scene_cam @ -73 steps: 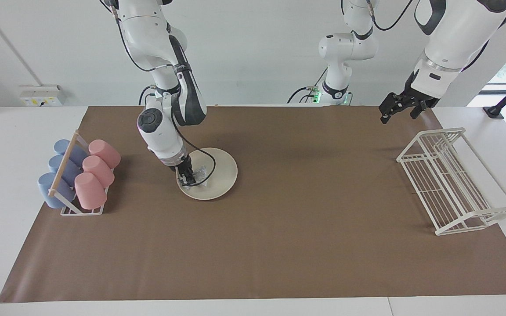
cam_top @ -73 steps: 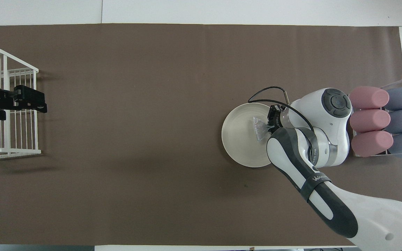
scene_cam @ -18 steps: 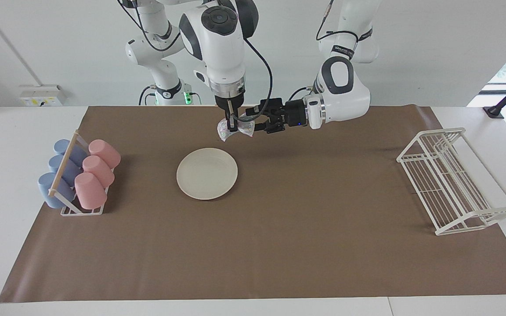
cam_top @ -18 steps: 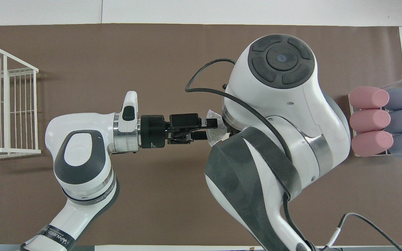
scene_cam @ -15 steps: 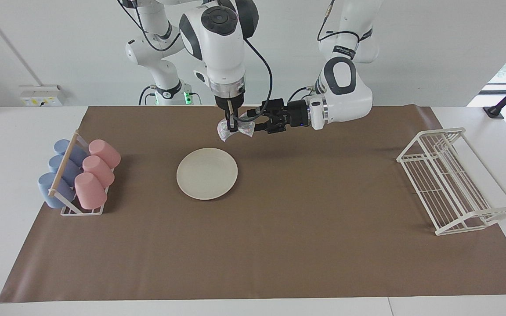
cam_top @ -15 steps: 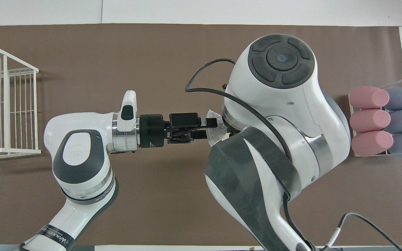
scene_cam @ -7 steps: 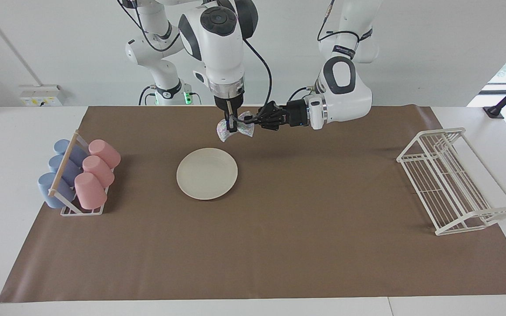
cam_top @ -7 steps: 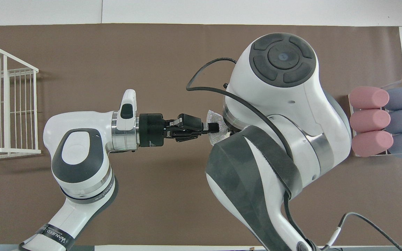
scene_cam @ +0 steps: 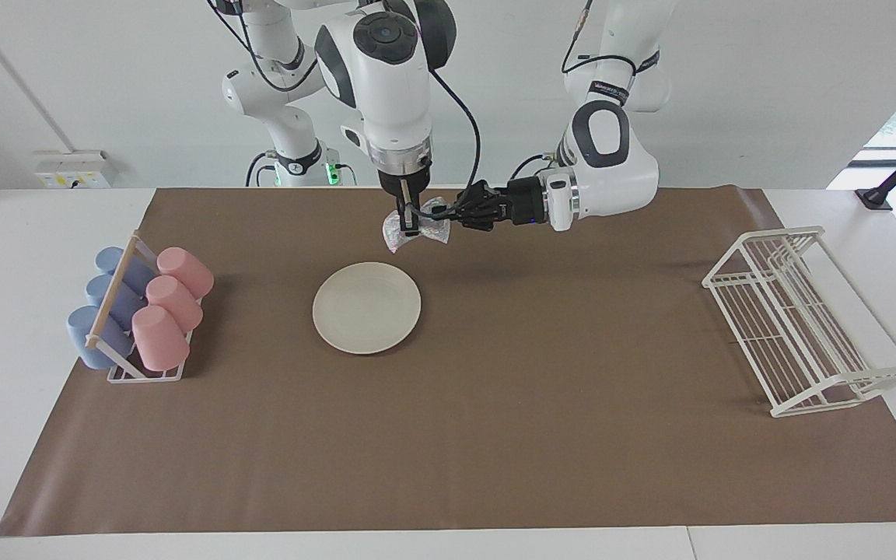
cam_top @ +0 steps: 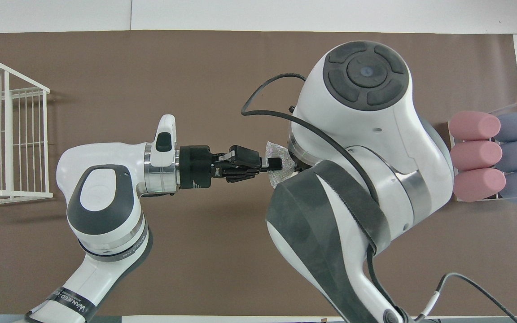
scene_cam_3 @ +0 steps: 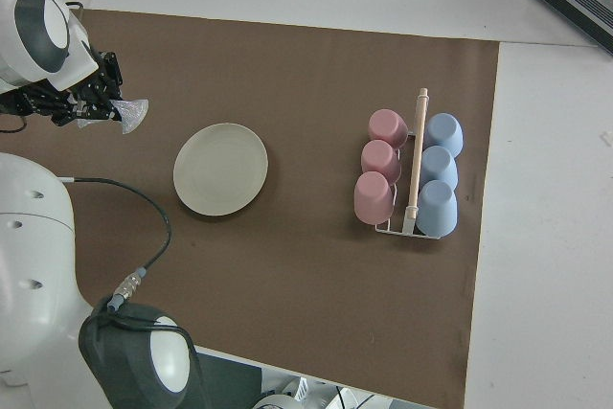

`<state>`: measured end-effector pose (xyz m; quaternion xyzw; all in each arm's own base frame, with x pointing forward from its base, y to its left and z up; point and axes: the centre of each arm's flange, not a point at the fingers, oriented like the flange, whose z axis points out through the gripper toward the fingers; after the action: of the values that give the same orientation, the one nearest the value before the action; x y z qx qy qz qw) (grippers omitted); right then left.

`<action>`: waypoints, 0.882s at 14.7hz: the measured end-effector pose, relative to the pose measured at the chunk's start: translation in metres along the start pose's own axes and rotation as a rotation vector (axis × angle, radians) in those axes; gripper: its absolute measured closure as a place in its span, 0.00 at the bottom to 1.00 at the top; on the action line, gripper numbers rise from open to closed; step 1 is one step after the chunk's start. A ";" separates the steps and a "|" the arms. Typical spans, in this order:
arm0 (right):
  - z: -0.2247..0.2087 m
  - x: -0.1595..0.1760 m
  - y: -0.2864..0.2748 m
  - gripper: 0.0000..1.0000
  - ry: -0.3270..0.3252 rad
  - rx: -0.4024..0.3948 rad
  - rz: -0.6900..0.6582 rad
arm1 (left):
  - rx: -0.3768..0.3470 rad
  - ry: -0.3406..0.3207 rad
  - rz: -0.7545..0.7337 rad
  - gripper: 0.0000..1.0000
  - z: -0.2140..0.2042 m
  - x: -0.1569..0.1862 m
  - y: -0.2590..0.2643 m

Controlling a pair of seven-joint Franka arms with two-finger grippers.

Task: Wipe plate with sponge
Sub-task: 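Grasp the sponge with the left gripper while the right gripper releases, then carry the sponge toward the rack while the right gripper returns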

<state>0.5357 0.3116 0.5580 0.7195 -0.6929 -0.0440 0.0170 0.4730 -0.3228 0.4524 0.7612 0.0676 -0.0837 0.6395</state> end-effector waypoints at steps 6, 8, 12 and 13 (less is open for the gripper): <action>-0.006 0.046 -0.020 0.01 0.000 -0.001 -0.146 | 0.077 -0.009 -0.006 0.95 -0.007 0.003 -0.005; -0.011 0.077 -0.030 0.00 -0.005 0.002 -0.256 | 0.172 -0.002 -0.014 0.95 -0.021 0.011 -0.006; -0.026 0.150 -0.039 0.00 -0.015 -0.007 -0.524 | 0.365 0.049 -0.030 0.95 -0.060 0.032 0.008; -0.026 0.168 -0.040 0.00 -0.019 -0.014 -0.593 | 0.426 0.059 -0.029 0.95 -0.066 0.034 0.011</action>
<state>0.5836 0.1446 0.5742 0.8899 -0.4524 -0.0587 0.0021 0.5118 -0.2603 0.4671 0.8803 0.0778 -0.0829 0.4607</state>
